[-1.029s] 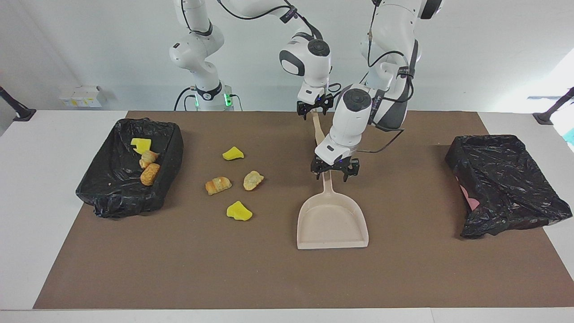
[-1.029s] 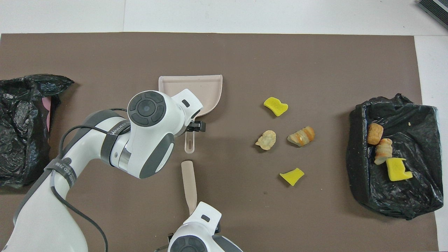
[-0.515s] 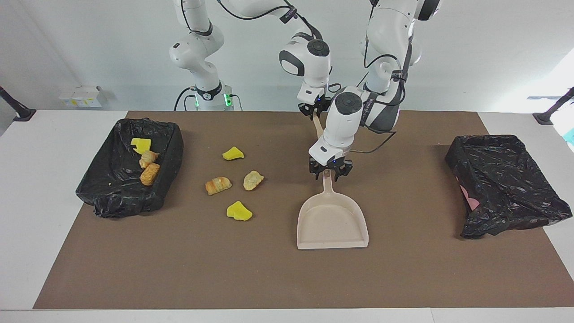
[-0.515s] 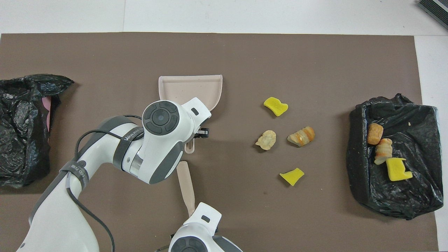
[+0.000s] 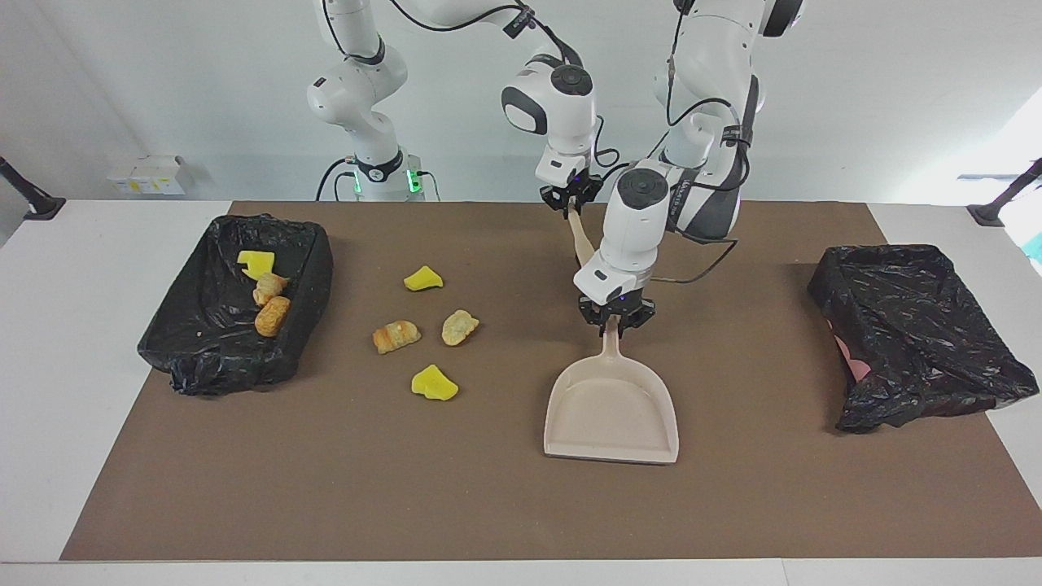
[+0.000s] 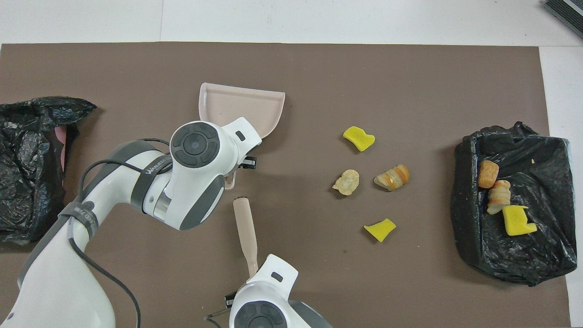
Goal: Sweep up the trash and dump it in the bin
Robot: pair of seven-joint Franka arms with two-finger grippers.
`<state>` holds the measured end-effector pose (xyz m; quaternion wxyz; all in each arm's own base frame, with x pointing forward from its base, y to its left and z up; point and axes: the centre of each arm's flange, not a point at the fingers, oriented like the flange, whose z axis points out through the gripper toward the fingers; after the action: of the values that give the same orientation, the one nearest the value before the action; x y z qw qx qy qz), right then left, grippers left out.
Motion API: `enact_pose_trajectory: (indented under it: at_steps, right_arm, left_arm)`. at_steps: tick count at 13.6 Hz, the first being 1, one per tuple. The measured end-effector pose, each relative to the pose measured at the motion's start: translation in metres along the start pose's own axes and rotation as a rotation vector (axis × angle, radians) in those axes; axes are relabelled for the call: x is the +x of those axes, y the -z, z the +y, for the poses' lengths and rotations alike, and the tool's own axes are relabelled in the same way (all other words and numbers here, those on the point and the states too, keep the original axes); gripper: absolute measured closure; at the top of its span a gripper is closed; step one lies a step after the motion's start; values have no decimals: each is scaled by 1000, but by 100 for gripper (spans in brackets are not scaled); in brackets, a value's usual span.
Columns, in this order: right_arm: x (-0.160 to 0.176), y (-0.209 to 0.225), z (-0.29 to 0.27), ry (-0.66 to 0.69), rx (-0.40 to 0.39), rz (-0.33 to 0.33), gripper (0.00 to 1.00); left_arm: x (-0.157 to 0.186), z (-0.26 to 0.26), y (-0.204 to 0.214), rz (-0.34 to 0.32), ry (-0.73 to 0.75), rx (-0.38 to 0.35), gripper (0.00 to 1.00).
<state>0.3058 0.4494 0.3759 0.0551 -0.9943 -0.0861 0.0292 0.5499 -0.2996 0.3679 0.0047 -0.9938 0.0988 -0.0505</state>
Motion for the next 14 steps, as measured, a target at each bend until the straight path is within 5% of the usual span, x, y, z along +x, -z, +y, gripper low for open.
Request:
enact_pose_trajectory:
  at_steps: [4,8,14]
  right_arm:
    - [14,63,51,-83,-30,-2,74]
    - [23,90,112,-129,-196,-18,74]
    - [37,83,195,-350,-319,-160,74]
  left_arm:
    - [25,-53,31,-12,-63,19,69]
    - [25,-102,64,-68,-258,37,69]
    - [9,-172,96,-157,-611,19,69]
